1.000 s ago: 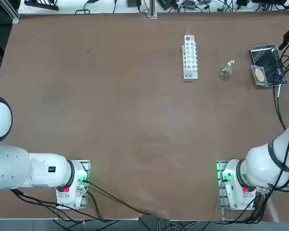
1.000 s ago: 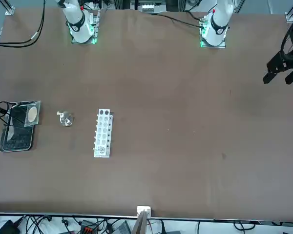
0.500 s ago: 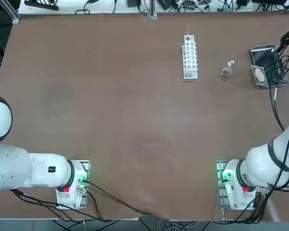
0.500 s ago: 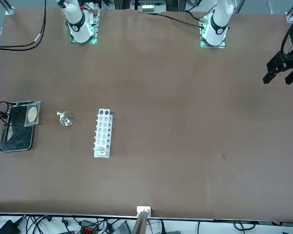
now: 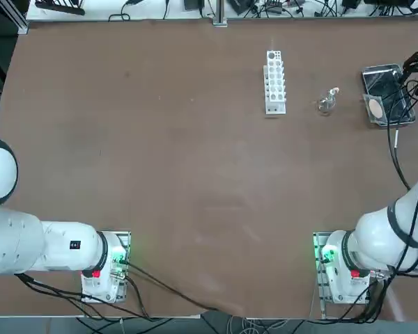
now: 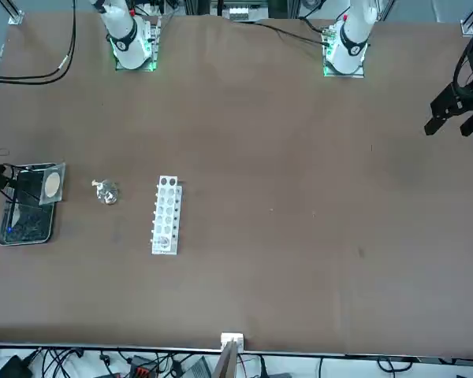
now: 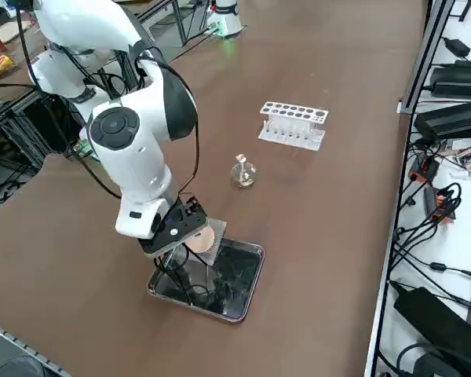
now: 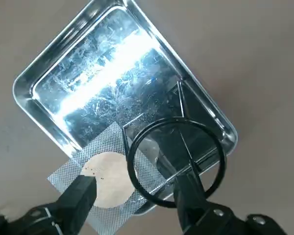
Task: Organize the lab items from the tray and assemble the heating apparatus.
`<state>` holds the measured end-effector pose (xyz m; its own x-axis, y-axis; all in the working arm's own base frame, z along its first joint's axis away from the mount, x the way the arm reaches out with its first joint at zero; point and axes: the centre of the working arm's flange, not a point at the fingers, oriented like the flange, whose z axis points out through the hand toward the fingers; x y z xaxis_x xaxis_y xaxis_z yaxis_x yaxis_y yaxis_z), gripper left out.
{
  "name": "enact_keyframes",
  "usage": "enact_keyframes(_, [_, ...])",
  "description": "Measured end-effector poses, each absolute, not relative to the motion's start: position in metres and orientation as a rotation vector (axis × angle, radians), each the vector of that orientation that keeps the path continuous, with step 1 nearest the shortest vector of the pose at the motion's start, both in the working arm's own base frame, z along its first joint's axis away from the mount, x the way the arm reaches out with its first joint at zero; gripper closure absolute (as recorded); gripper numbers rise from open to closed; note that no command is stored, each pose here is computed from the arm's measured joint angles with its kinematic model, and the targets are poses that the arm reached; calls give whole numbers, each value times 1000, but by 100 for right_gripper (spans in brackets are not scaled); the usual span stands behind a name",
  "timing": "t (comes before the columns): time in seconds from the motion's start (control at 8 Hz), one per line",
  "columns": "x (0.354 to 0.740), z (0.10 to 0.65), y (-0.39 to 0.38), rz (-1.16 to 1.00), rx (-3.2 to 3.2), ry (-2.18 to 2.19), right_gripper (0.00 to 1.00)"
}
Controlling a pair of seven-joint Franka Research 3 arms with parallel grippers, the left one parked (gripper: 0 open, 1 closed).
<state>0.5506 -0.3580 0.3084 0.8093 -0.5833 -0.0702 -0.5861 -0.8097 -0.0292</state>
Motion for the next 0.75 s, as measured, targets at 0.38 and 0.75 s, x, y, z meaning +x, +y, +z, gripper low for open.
enact_keyframes(0.38, [550,305,-359,91,-2944,952,20])
enact_keyframes(0.75, [547,306,-365,81,-2944,958,31])
